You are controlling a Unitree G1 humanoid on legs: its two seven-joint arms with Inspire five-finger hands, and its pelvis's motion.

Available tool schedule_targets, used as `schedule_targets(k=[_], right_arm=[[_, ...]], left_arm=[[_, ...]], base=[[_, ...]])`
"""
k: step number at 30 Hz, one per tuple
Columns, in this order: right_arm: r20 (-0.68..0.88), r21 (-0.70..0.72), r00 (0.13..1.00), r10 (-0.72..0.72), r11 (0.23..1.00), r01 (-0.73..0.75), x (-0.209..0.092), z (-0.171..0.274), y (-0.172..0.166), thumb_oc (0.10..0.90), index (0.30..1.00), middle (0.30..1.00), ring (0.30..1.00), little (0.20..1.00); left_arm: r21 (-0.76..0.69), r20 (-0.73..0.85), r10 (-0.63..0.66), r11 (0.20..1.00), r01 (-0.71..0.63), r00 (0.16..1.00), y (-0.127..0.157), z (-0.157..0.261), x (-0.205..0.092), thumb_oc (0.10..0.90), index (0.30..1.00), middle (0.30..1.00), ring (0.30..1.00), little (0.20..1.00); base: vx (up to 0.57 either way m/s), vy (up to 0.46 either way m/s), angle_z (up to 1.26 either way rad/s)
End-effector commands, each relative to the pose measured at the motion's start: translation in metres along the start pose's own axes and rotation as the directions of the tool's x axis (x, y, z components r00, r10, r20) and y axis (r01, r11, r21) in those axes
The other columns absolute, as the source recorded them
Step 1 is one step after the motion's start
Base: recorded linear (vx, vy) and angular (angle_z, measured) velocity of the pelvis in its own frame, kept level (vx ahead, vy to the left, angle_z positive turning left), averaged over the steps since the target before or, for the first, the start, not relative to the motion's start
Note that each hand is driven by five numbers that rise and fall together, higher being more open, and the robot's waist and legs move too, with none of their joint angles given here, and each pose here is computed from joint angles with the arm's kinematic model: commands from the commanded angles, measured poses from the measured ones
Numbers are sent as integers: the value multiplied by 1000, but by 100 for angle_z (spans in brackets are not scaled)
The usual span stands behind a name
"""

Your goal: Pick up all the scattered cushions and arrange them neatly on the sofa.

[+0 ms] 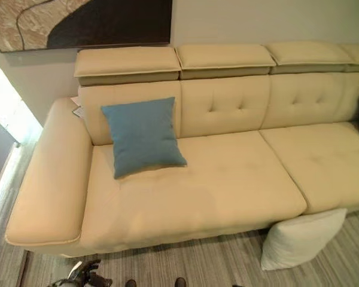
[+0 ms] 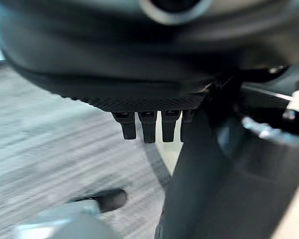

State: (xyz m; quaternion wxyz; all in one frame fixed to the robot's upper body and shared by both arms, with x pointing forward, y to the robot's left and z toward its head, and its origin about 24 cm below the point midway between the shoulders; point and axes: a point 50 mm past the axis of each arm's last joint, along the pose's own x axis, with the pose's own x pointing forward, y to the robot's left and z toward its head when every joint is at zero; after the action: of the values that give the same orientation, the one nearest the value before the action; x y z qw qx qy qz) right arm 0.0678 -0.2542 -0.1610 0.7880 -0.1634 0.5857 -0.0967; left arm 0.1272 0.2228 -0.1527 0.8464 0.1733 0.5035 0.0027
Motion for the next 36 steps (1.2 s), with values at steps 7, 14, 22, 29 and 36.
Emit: schedule_targets(k=[7,14,22,29,36], right_arm=[[39,46,996,-82,996,80,2,14,-16,800,900,900,900,900],[-13,28,997,-78,997,78,1,0,-17,800,900,900,900,900],[19,74,997,-80,994,79,1,7,-14,800,900,900,900,900],[-21,88,994,-111,990,113,0,-5,-20,800,900,900,900,900],[-42,50,993,-112,992,114,-1,-13,-22,800,900,900,900,900]], left_arm=[[-45,-13,65,997,-65,998,14,-8,-1,800,900,900,900,900],[-35,-58,67,997,-69,996,17,-18,-3,800,900,900,900,900],[-11,12,27,1000,-27,1000,2,6,2,800,900,900,900,900],[-3,52,-18,1000,18,998,-12,19,3,800,900,900,900,900],[-18,23,-26,999,27,999,-15,9,1,800,900,900,900,900]], base=[[-259,93,-90],[-179,-60,-83],[39,-218,-62],[118,-66,-33],[191,59,-94]])
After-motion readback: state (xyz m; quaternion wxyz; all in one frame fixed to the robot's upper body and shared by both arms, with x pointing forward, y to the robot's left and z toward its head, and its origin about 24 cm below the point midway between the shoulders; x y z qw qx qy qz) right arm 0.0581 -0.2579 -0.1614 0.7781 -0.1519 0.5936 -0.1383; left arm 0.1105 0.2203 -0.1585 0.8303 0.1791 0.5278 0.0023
